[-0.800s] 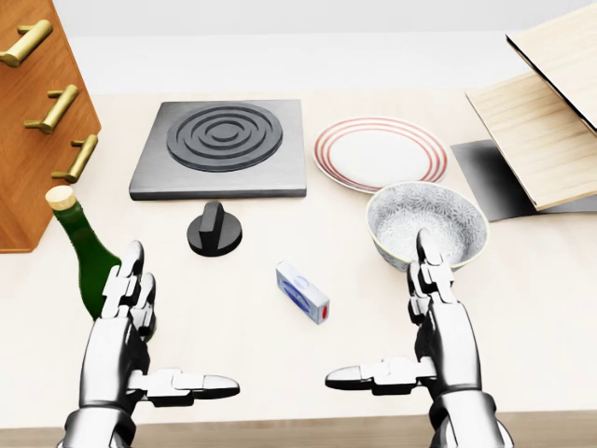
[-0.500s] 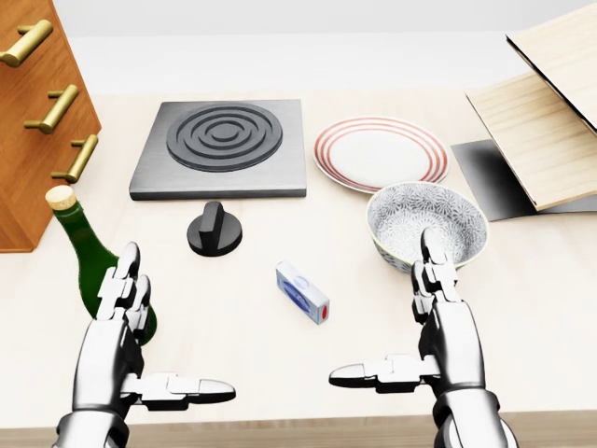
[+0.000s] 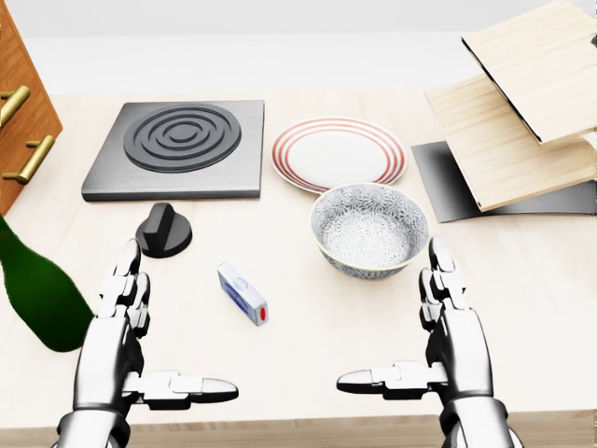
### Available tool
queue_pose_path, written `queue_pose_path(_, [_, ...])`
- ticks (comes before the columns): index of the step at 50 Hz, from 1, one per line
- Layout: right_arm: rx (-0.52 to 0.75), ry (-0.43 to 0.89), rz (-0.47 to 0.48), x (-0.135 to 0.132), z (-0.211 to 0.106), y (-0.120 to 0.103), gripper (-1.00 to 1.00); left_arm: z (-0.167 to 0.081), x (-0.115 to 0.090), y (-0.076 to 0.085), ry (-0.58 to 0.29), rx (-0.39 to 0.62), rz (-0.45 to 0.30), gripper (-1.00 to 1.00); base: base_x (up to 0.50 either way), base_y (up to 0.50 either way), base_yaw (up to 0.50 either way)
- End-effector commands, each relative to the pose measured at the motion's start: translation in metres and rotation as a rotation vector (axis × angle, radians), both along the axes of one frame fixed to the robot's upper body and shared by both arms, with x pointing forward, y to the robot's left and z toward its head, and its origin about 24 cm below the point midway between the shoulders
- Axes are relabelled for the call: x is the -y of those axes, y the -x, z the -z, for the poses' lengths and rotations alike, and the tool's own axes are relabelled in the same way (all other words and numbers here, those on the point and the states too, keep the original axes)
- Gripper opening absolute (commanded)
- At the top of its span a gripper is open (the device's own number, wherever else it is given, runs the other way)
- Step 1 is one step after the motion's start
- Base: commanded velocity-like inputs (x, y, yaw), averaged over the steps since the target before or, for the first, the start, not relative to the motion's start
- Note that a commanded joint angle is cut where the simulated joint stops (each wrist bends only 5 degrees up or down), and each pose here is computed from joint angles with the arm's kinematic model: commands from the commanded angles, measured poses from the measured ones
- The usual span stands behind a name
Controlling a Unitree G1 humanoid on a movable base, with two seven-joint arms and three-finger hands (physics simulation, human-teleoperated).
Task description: Pick up the cream cheese and put it in the bowl.
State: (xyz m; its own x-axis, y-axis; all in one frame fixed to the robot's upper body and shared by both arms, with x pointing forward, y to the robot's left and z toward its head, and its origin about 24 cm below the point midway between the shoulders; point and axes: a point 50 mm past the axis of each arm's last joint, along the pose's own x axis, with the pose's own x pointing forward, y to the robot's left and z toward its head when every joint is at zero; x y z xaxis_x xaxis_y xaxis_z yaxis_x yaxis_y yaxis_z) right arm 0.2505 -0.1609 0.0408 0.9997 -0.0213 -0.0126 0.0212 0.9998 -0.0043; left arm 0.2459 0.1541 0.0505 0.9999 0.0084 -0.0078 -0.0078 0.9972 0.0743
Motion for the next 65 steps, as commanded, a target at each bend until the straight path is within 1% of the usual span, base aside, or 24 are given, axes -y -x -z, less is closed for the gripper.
queue_pose_path(1, [-0.005, 0.019, -0.008, -0.001, 0.001, 0.005, 1.0, 0.002, -0.001, 0.0, -0.004, -0.002, -0.001, 1.0, 0.0, -0.28, 0.0])
queue_pose_path(18, [-0.023, 0.013, -0.015, 0.0, 0.003, 0.006, 1.0, 0.004, 0.001, 0.003, -0.01, -0.003, 0.006, 1.0, 0.0, -0.26, 0.0])
queue_pose_path(23, [-0.023, 0.013, -0.017, 0.0, -0.002, 0.003, 1.0, 0.005, 0.001, -0.003, -0.005, -0.018, 0.011, 1.0, 0.0, -0.1, 0.0])
queue_pose_path(24, [-0.001, 0.012, -0.018, 0.0, -0.009, 0.002, 1.0, 0.005, 0.002, -0.007, -0.001, -0.025, 0.023, 1.0, 0.0, 0.0, 0.0])
queue_pose_path(25, [0.045, 0.003, -0.042, -0.003, -0.02, 0.002, 1.0, 0.003, 0.002, -0.011, -0.007, -0.019, 0.018, 1.0, 0.0, 0.0, 0.0])
queue_pose_path(27, [0.111, 0.012, -0.03, -0.003, -0.036, 0.001, 1.0, -0.005, 0.001, -0.016, -0.012, 0.012, 0.014, 1.0, 0.0, 0.0, 0.0])
queue_pose_path(29, [0.19, 0.016, -0.027, -0.003, -0.054, -0.001, 1.0, -0.019, -0.002, -0.022, -0.016, 0.067, 0.007, 1.0, 0.0, 0.0, 0.0])
queue_pose_path(30, [0.212, 0.018, -0.028, -0.004, -0.059, -0.001, 1.0, -0.024, -0.002, -0.022, -0.012, 0.088, 0.007, 1.0, 0.0, 0.0, 0.0])
queue_pose_path(33, [0.296, 0.01, -0.036, -0.005, -0.079, -0.005, 1.0, -0.042, 0.0, -0.025, -0.056, 0.163, 0.009, 1.0, 0.0, 0.0, 0.0])
queue_pose_path(34, [0.314, 0.013, -0.034, -0.005, -0.084, -0.005, 1.0, -0.045, 0.001, -0.026, -0.07, 0.173, 0.005, 1.0, 0.0, 0.0, 0.0])
queue_pose_path(35, [0.347, 0.024, -0.031, -0.006, -0.092, -0.006, 1.0, -0.053, 0.002, -0.028, -0.065, 0.208, 0.013, 1.0, 0.0, 0.0, 0.0])
queue_pose_path(37, [0.36, 0.024, -0.032, -0.006, -0.095, -0.007, 1.0, -0.059, 0.002, -0.028, -0.064, 0.23, 0.018, 1.0, 0.0, 0.0, 0.0])
queue_pose_path(39, [0.367, 0.037, -0.031, -0.006, -0.097, -0.009, 1.0, -0.069, 0.004, -0.028, -0.062, 0.271, 0.035, 1.0, 0.0, 0.0, 0.0])
queue_pose_path(41, [0.358, 0.044, -0.03, -0.006, -0.096, -0.013, 1.0, -0.073, 0.008, -0.029, -0.093, 0.288, 0.052, 1.0, 0.0, 0.0, 0.0])
queue_pose_path(45, [0.34, 0.033, -0.041, -0.006, -0.093, -0.018, 1.0, -0.081, 0.011, -0.03, -0.093, 0.321, 0.06, 1.0, 0.0, 0.0, 0.0])
queue_pose_path(47, [0.327, 0.018, -0.047, -0.005, -0.09, -0.021, 1.0, -0.086, 0.009, -0.028, -0.045, 0.343, 0.069, 1.0, 0.0, 0.0, 0.0])
queue_pose_path(48, [0.323, 0.018, -0.048, -0.005, -0.089, -0.02, 1.0, -0.086, 0.009, -0.027, -0.032, 0.341, 0.076, 1.0, 0.0, 0.0, 0.0])
queue_pose_path(53, [0.309, 0.02, -0.057, -0.006, -0.086, -0.021, 1.0, -0.081, 0.01, -0.026, -0.022, 0.323, 0.077, 1.0, 0.0, 0.0, 0.0])
queue_pose_path(58, [0.319, 0.02, -0.045, -0.002, -0.088, -0.02, 1.0, -0.078, 0.012, -0.029, -0.036, 0.308, 0.077, 1.0, 0.19, 0.0, 0.0])
queue_pose_path(65, [0.301, 0.025, -0.048, -0.002, -0.083, -0.018, 1.0, -0.078, 0.01, -0.026, -0.03, 0.311, 0.073, 1.0, 0.29, 0.0, 0.0])
